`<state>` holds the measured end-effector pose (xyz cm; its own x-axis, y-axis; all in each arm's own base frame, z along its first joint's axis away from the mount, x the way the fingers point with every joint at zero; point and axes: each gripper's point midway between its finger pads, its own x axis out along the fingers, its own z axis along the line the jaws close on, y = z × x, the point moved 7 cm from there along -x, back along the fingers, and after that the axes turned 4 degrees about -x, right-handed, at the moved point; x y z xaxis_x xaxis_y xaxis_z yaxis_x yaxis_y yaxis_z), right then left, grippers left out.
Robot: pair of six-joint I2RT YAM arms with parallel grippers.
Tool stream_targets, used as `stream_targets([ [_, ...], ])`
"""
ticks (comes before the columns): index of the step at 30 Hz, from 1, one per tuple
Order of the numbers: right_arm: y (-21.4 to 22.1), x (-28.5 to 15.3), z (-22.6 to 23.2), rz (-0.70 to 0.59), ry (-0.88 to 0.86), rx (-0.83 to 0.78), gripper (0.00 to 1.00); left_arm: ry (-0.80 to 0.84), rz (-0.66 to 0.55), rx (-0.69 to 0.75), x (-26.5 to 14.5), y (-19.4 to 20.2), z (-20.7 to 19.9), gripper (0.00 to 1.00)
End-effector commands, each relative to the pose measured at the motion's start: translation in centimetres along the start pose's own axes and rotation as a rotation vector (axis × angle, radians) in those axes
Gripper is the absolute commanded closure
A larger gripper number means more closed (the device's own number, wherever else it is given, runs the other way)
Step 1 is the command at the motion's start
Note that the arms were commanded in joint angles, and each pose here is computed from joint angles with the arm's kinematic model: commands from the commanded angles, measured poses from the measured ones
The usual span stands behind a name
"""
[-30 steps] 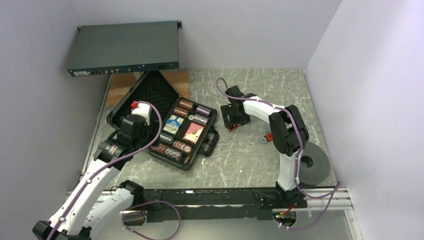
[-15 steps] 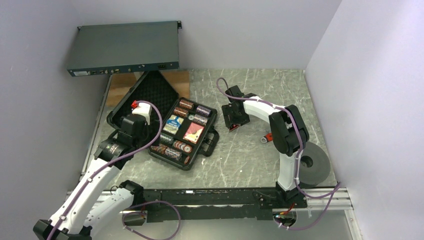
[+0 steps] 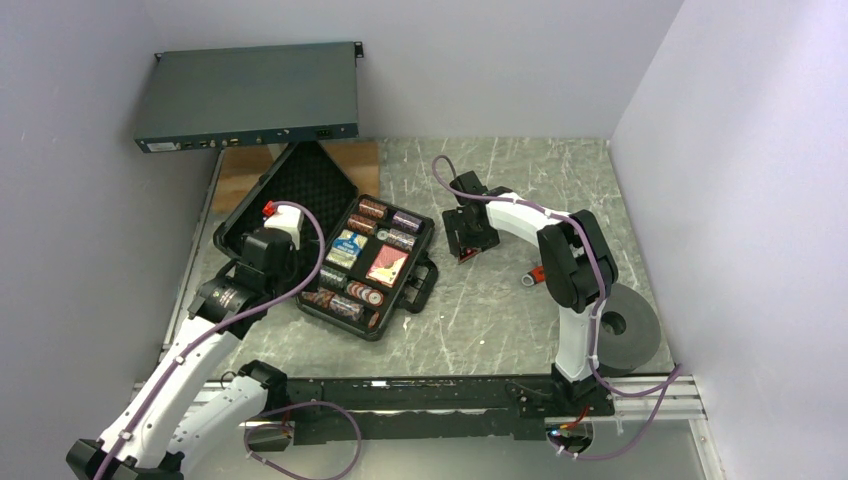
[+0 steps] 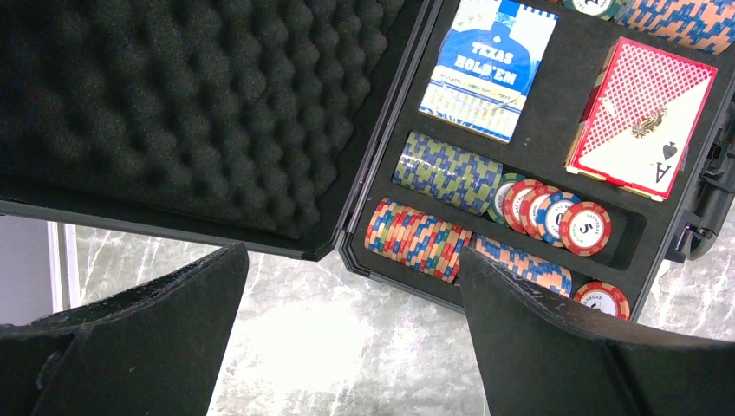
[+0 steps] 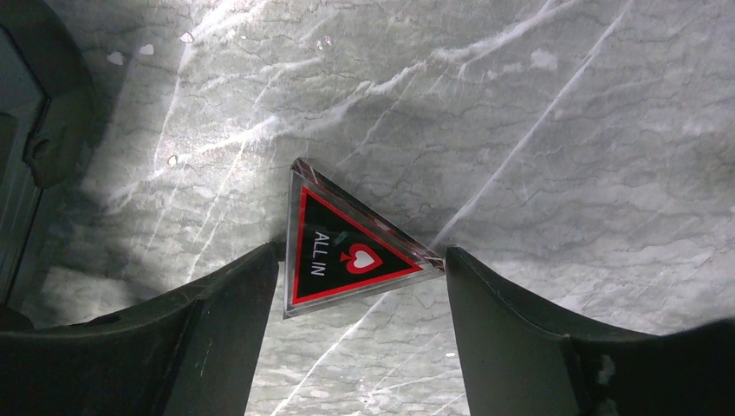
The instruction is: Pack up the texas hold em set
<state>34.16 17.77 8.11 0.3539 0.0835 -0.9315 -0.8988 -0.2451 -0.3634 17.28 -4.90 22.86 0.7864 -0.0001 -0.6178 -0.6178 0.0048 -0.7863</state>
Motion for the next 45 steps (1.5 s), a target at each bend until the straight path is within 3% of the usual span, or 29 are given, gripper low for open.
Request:
stream_targets([
  [1,-0.5,-0.2,-0.2,-0.017,0.011,0.015,0.28,0.016,-0.036,0.0,-0.2,-1.1,-0.1,0.02],
  [12,-0.5,-0.5,-0.2,-0.015,0.009,0.013,0.52,0.014,-0.037,-0.001,-0.2,-1.1,-0.1,0.03],
  [24,-0.9,-3.0,-0.4,-0.07,0.014,0.047,0.64,0.012,-0.037,-0.002,-0.2,-1.1,-0.1,0.03],
  [32,-0.8,-4.4,-0.2,-0.096,-0.018,0.066,0.99,0.011,-0.036,-0.002,-0.1,-1.1,-0.1,0.03],
  [45,-0.2,-8.1,0.2,-0.186,-0.1,0.141,1.0,0.011,-0.036,-0.003,-0.2,-1.1,-0.1,0.03],
])
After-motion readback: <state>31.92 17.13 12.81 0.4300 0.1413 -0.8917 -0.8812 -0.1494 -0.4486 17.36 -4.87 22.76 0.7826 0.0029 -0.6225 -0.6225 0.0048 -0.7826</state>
